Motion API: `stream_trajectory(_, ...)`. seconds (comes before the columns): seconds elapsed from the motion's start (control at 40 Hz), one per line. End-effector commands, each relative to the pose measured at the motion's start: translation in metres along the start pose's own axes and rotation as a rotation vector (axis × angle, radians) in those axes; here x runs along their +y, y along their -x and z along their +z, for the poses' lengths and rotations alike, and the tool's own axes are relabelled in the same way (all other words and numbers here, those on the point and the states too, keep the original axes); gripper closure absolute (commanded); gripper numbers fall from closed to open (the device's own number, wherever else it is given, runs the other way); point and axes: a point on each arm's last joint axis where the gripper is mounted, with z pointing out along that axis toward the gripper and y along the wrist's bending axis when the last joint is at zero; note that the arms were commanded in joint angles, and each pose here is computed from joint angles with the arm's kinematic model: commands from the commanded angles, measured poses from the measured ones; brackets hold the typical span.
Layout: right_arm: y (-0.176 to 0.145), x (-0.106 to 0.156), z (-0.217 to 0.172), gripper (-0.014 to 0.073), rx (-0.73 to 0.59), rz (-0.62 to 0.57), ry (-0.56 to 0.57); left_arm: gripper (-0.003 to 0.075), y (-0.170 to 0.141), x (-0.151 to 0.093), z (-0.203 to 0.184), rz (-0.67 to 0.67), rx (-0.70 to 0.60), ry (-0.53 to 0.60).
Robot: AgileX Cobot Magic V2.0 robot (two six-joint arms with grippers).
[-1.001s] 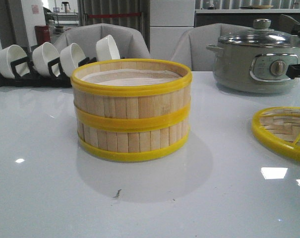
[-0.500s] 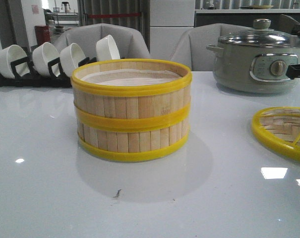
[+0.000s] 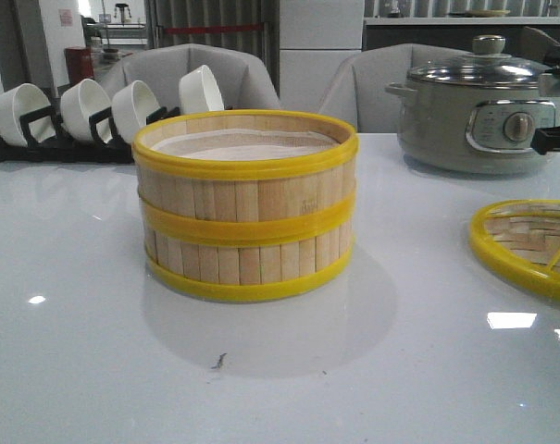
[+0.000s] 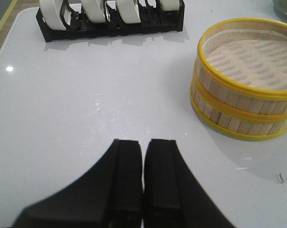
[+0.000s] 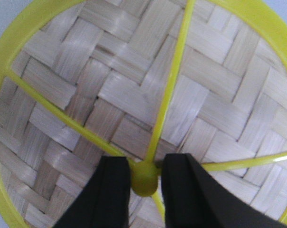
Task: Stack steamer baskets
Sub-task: 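Grasp the lid's center hub with the right gripper, then lift the lid with the right gripper and carry it over the stack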
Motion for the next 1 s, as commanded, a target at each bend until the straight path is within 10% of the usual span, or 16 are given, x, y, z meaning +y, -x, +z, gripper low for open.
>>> stream_trajectory(0.0,0.006,0.002,-0.021,0.0405,-0.07,-0.007,-0.003,0.0616,0.015,0.0,-0.005,-0.007,-0.104,-0.009)
stream_trajectory(0.13,0.005,0.006,-0.023,0.058,-0.062,-0.012,0.002,0.0616,0.015,0.0,-0.005,-0.007,-0.104,-0.009)
stream_trajectory(0.58,0.028,0.071,-0.147,0.0566,-0.336,-0.169,0.05,0.0616,0.015,0.0,-0.005,-0.007,-0.104,-0.009)
stream_trajectory(0.98,0.011,0.197,-0.212,0.0566,-0.5,-0.436,0.223,0.0616,0.015,0.0,-0.005,-0.007,-0.104,-0.009)
